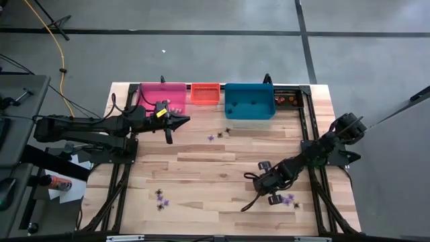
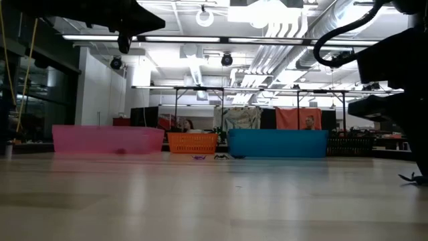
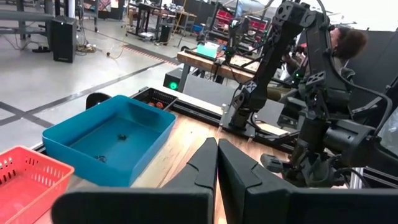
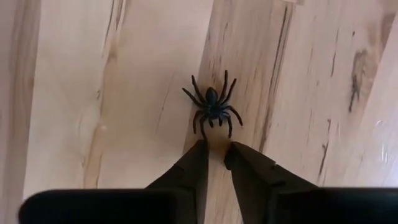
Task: Sort Halloween decoration
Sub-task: Put the black spider toy into the blue bin
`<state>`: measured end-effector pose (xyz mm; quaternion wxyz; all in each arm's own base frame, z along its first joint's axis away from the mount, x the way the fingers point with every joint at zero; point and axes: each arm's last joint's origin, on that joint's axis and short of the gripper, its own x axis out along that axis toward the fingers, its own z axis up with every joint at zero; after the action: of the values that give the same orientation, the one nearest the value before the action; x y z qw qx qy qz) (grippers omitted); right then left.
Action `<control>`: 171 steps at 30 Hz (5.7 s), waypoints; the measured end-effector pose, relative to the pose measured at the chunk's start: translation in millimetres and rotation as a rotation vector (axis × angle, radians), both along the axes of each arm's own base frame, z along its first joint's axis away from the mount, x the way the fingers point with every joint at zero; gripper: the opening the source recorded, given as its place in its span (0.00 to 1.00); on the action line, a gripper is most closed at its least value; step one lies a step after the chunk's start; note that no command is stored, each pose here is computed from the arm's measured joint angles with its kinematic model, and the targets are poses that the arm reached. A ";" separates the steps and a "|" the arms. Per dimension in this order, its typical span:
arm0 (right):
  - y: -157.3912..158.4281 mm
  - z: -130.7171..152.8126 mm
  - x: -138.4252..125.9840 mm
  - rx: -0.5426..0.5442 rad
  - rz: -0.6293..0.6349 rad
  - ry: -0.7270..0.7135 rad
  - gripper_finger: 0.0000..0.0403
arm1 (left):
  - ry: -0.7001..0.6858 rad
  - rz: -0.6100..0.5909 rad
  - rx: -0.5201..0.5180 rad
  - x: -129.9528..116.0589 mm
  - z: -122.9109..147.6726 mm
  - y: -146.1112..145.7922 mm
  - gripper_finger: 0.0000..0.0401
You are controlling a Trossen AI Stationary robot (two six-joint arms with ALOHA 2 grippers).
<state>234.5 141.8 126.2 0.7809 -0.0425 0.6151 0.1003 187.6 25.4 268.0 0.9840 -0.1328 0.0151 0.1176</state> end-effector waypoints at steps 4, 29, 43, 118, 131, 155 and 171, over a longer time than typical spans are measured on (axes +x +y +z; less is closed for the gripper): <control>0.4 0.1 0.3 0.028 0.011 0.011 0.22 | 0.010 0.000 -0.001 -0.1 -0.9 0.0 0.00; 0.3 16.3 6.6 0.051 0.062 -0.135 0.27 | 0.024 0.004 -0.021 -0.2 -2.8 0.0 0.00; 4.6 4.4 13.0 0.022 0.183 -0.155 0.27 | 0.025 0.005 -0.036 -0.3 -3.1 0.0 0.00; -73.6 12.4 -16.8 -0.315 0.040 0.025 0.00 | 0.044 0.088 -0.057 -1.2 -5.5 2.2 0.00; -123.9 63.8 -42.1 0.022 -0.532 -0.602 0.00 | 0.023 0.103 -0.041 -1.1 -3.2 2.8 0.00; -177.1 169.0 4.9 0.181 -0.376 -1.207 0.00 | -0.053 -0.028 0.182 10.8 16.9 0.5 0.00; -235.5 130.3 10.8 0.205 -0.921 -0.902 0.00 | -0.054 -0.024 0.168 10.7 16.7 0.6 0.00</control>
<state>245.2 -93.7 256.5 0.9255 0.2624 0.1698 -0.2140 198.3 26.0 284.7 0.9931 -0.0527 -0.0199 0.1030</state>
